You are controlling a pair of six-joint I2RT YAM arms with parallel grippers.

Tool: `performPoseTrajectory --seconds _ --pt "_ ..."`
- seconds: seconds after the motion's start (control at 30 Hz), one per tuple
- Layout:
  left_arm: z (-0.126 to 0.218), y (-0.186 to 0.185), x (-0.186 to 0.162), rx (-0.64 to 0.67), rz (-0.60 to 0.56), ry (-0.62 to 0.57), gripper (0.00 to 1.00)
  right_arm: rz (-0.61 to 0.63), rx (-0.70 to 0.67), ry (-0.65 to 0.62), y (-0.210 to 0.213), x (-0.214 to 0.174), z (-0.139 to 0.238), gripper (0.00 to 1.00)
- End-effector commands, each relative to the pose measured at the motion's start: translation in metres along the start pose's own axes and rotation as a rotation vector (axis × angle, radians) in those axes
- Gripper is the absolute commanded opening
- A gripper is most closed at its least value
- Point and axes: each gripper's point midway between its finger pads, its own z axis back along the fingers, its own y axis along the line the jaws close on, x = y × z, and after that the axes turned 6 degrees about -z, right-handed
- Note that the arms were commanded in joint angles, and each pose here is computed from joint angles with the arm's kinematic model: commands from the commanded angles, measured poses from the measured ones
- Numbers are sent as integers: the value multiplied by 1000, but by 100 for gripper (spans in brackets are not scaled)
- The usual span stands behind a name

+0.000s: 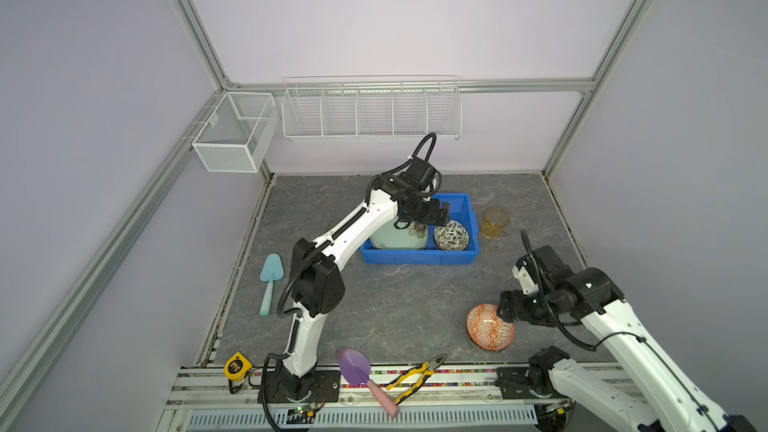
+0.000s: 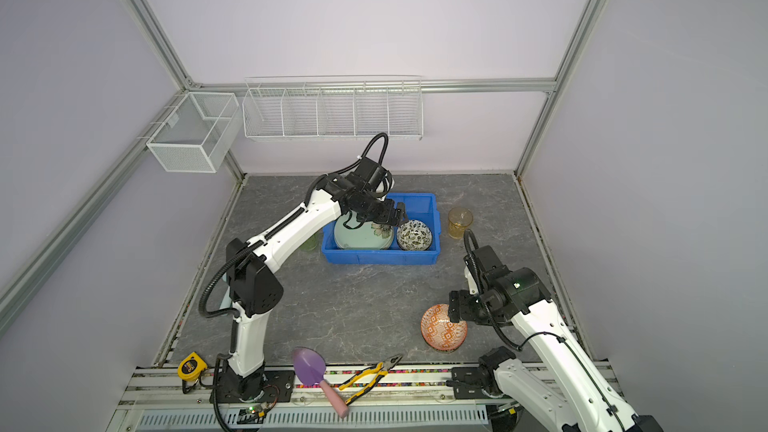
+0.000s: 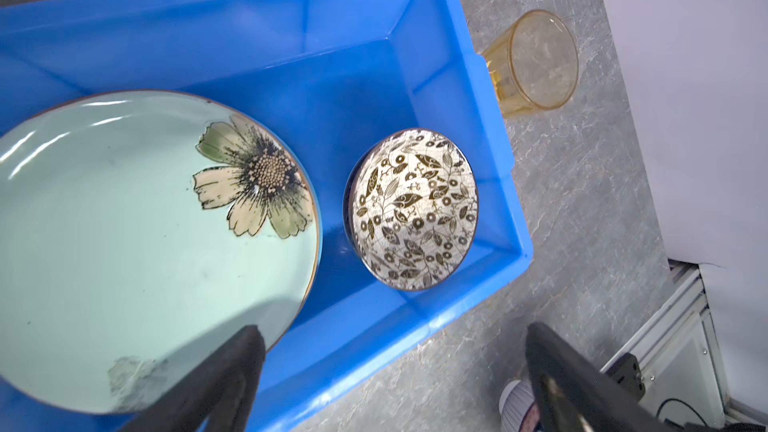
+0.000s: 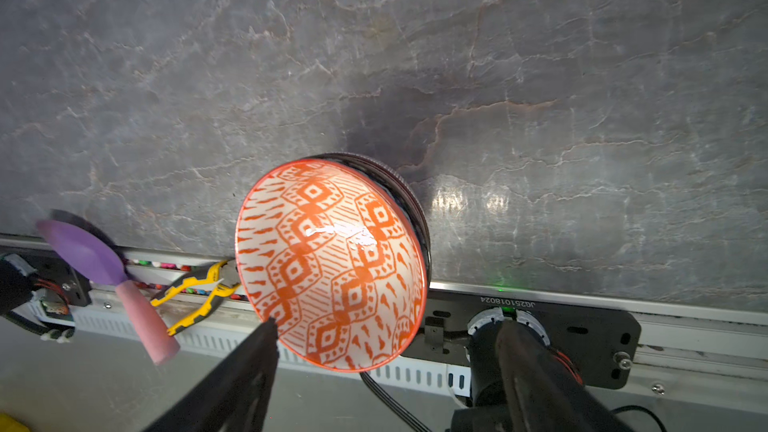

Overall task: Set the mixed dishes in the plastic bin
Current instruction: 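Open the left gripper and raise it while the right gripper returns to the stack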

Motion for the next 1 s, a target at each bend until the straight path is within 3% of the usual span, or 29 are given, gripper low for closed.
performPoseTrajectory --seconds 0.0,0.37,0.97 --pt "-1 7 -12 27 -8 15 98 -23 -13 47 -5 -10 -7 75" --pt "3 2 -25 -19 45 23 98 -31 -20 109 -6 -17 -29 52" --pt "-2 -1 -28 -42 50 36 98 -35 -50 130 -9 -18 -41 37"
